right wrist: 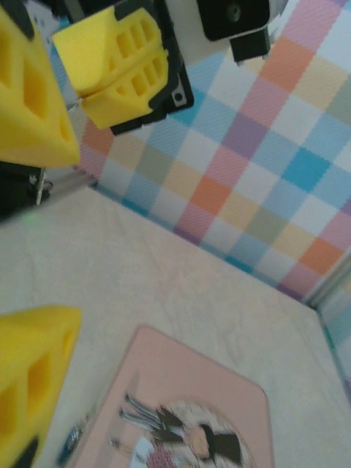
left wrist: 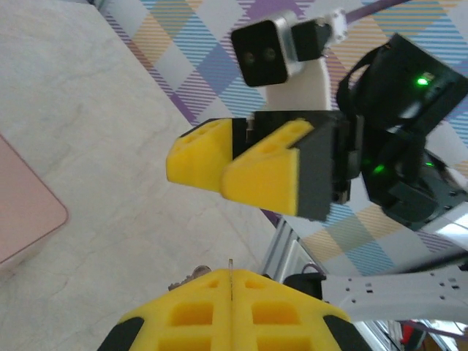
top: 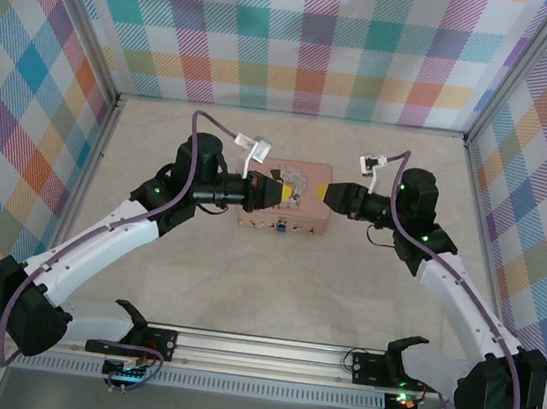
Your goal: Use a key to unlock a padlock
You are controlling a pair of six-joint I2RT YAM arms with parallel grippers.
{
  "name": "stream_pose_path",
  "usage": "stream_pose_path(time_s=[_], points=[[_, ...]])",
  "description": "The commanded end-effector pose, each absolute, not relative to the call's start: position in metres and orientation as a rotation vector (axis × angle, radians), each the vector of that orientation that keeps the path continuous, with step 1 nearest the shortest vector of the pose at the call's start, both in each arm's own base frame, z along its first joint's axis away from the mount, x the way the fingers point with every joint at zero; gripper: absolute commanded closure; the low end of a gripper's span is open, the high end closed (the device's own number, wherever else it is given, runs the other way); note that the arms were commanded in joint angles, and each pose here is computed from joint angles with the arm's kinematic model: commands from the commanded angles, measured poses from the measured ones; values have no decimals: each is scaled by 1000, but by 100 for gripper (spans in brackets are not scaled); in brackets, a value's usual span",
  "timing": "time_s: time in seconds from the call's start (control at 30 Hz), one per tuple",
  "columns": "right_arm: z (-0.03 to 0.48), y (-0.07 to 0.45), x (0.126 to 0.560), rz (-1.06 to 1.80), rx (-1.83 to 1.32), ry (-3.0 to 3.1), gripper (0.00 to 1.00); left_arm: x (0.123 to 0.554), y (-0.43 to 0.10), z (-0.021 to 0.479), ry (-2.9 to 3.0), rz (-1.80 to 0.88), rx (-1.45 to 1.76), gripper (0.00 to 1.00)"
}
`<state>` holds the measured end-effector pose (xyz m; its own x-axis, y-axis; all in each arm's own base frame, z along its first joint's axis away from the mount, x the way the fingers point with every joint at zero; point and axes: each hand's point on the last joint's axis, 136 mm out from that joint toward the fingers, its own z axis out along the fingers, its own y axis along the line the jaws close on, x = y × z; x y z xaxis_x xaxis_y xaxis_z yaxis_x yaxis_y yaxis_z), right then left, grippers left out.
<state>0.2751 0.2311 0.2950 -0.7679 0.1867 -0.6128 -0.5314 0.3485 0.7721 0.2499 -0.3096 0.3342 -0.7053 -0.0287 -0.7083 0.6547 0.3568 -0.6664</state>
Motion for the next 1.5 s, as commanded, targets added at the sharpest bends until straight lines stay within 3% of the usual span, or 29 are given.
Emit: stream_pose_path(time_s=[0.0, 0.1, 0.27, 0.5, 1.0, 1.07, 1.17, 1.47], points=[[314, 241, 260, 1624, -431, 1846, 61, 243, -313, 337, 1944, -1438, 612, 100], [321, 242, 252, 1667, -472, 1785, 65, 242, -317, 338, 1924, -1466, 627, 100], [336, 244, 241, 1698, -532, 1707, 58, 243, -321, 338, 1913, -1503, 633, 100], [341, 256, 233, 1731, -592, 1696, 57, 242, -322, 342, 1886, -1530, 624, 100], [345, 264, 227, 1744, -635, 1696, 74, 245, -323, 342, 1881, -1528, 613, 100], [344, 264, 228, 1743, -630, 1700, 74, 245, -323, 343, 1879, -1530, 614, 100], [344, 265, 230, 1740, -626, 1703, 65, 245, -323, 342, 1881, -1531, 614, 100], [342, 266, 233, 1740, -622, 1718, 75, 245, -323, 341, 1881, -1530, 608, 100]])
